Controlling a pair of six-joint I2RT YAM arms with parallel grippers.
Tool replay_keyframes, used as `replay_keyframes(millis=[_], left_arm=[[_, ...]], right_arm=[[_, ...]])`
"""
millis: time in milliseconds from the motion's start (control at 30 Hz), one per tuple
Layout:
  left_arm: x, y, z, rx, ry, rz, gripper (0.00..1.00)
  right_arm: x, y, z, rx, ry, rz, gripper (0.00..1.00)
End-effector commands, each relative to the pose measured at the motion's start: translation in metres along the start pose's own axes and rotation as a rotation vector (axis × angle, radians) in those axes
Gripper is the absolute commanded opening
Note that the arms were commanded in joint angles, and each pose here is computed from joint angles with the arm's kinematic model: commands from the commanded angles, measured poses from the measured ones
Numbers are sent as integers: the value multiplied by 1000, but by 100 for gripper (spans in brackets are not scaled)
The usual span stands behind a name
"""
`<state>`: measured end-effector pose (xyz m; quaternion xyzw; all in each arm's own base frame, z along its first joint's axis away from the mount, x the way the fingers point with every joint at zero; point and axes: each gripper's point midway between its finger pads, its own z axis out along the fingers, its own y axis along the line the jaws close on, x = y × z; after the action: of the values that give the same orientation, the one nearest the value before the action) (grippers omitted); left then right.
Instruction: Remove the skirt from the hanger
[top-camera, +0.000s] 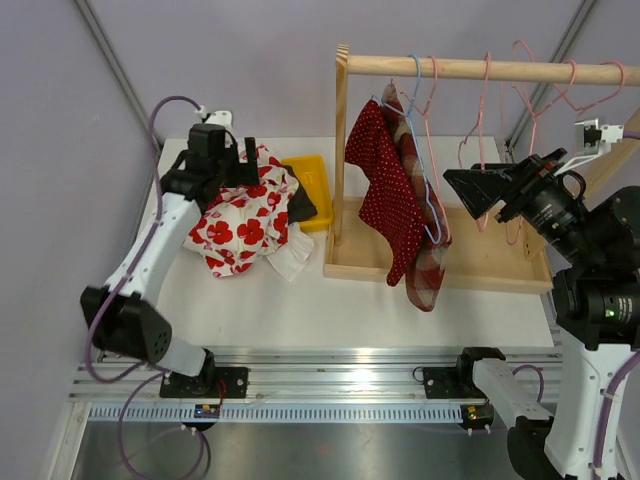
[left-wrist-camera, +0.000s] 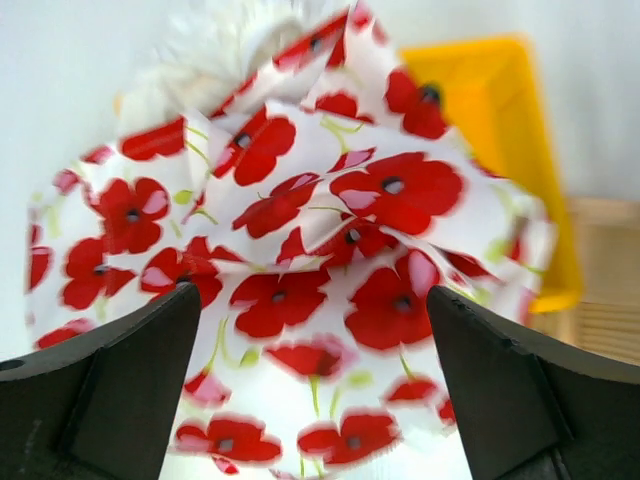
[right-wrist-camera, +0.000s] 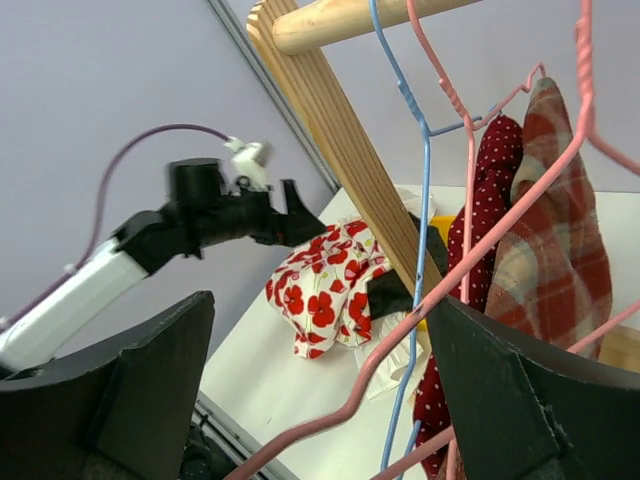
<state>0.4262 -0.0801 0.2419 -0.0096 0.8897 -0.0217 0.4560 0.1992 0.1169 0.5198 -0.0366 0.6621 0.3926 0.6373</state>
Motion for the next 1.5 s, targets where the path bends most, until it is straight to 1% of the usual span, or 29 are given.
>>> replay_keyframes(millis=[0, 33, 67, 167, 200, 233, 300, 400, 467, 567, 600, 633, 700, 800, 833, 900, 1033, 1200, 1300, 1467], left_arm=[[-31, -2, -67, 65, -164, -32, 99], [-24, -1, -74, 71, -154, -25, 99], [-26, 3, -93, 76, -192, -12, 99], [5, 11, -97, 63, -163, 18, 99], [8, 13, -105, 64, -181, 32, 99], [22, 17, -100, 54, -169, 41, 99], [27, 19, -103, 56, -194, 39, 99], [35, 16, -95, 69, -184, 37, 99], [35, 16, -93, 62, -169, 37, 99], [35, 19, -93, 45, -165, 31, 99], [35, 19, -93, 44, -167, 30, 99], [34, 20, -95, 42, -176, 29, 99], [35, 21, -95, 39, -177, 30, 99], [36, 22, -95, 35, -180, 29, 99], [35, 22, -96, 34, -184, 28, 99], [35, 23, -96, 32, -184, 28, 99], [35, 23, -97, 31, -186, 28, 99], [36, 23, -97, 34, -185, 28, 99], [36, 23, -97, 32, -184, 30, 99], [36, 23, -97, 33, -182, 30, 99]], right_arm=[[-2, -6, 22, -48, 32, 22, 93], [-4, -10, 28, -42, 38, 24, 91], [-5, -12, 29, -32, 42, 19, 91], [-13, -35, 25, 127, 36, -27, 88], [-21, -54, 21, 242, -4, -43, 88], [-19, -61, 13, 304, 11, -60, 88], [-21, -75, 5, 392, 9, -89, 88], [-4, -87, -5, 457, 70, -94, 88], [3, -89, -12, 469, 77, -96, 88], [-1, -71, -13, 393, 34, -90, 88], [1, -55, -9, 305, 41, -83, 87], [-8, -41, -3, 232, 4, -71, 86], [-14, -16, 6, 94, -6, -39, 84], [-17, -10, 24, 15, 24, 6, 79], [-20, -13, 33, -1, 22, 25, 75], [-22, -15, 43, -24, 18, 35, 72], [-13, -35, 67, -38, 60, 82, 68], [-4, -56, 89, -24, 89, 85, 60], [9, -60, 100, -26, 124, 92, 58], [24, -75, 108, -3, 145, 111, 57]])
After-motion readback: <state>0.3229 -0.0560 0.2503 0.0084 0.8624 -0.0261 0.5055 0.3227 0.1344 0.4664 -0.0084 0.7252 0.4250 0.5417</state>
